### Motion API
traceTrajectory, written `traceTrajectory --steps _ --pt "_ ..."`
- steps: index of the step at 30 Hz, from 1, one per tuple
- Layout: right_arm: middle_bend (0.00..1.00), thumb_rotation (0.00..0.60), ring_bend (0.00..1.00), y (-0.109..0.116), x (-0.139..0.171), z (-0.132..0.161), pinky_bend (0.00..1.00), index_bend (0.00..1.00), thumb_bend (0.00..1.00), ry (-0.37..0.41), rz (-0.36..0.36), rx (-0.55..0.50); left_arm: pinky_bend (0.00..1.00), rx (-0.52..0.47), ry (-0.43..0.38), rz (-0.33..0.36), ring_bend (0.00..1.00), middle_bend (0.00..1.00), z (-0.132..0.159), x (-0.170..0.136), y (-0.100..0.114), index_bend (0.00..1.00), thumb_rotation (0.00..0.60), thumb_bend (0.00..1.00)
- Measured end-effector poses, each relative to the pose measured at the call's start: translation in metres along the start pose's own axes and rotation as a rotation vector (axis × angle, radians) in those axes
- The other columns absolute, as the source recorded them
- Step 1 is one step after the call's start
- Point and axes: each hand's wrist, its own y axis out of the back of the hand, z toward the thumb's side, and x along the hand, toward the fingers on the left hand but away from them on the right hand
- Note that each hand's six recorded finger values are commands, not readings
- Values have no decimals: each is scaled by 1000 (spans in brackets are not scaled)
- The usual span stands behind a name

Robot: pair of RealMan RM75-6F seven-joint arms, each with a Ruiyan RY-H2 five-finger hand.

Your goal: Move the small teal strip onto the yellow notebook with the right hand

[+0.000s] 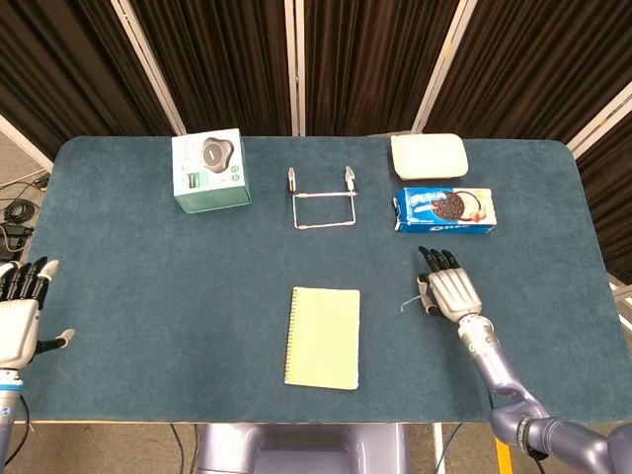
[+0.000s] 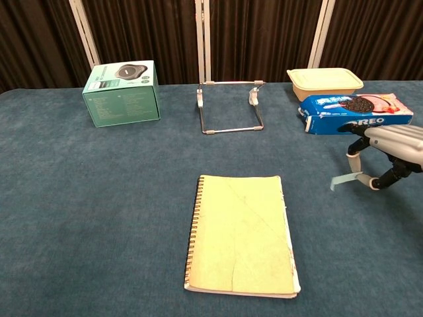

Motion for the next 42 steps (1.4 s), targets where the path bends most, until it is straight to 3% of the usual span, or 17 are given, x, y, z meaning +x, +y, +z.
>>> traceTrajectory --steps 7,17,23,33,34,38,42 --pt "0 600 0 24 3 44 0 698 426 133 -9 19 0 0 -5 -9 0 0 1 1 -2 0 600 0" --pt "0 600 0 46 -4 126 0 681 430 321 20 270 0 -11 -4 -10 0 0 0 0 -1 0 600 0" --pt "0 600 0 41 -10 158 0 684 432 350 59 372 0 -24 2 -13 0 0 -2 1 0 0 600 0" --pt "0 600 0 25 -7 189 0 660 428 354 111 382 0 -30 -1 -26 0 0 -2 1 -1 0 600 0" --pt "0 600 0 24 -7 190 0 601 410 355 110 383 0 -30 -1 -26 0 0 -2 1 -1 0 600 0" --pt "0 600 0 22 -7 195 0 177 233 352 103 383 0 -31 -2 -25 0 0 -2 1 -1 0 600 0" --pt "0 600 0 23 -6 198 0 26 157 343 100 360 0 -33 -3 -25 0 0 -2 1 -1 0 600 0"
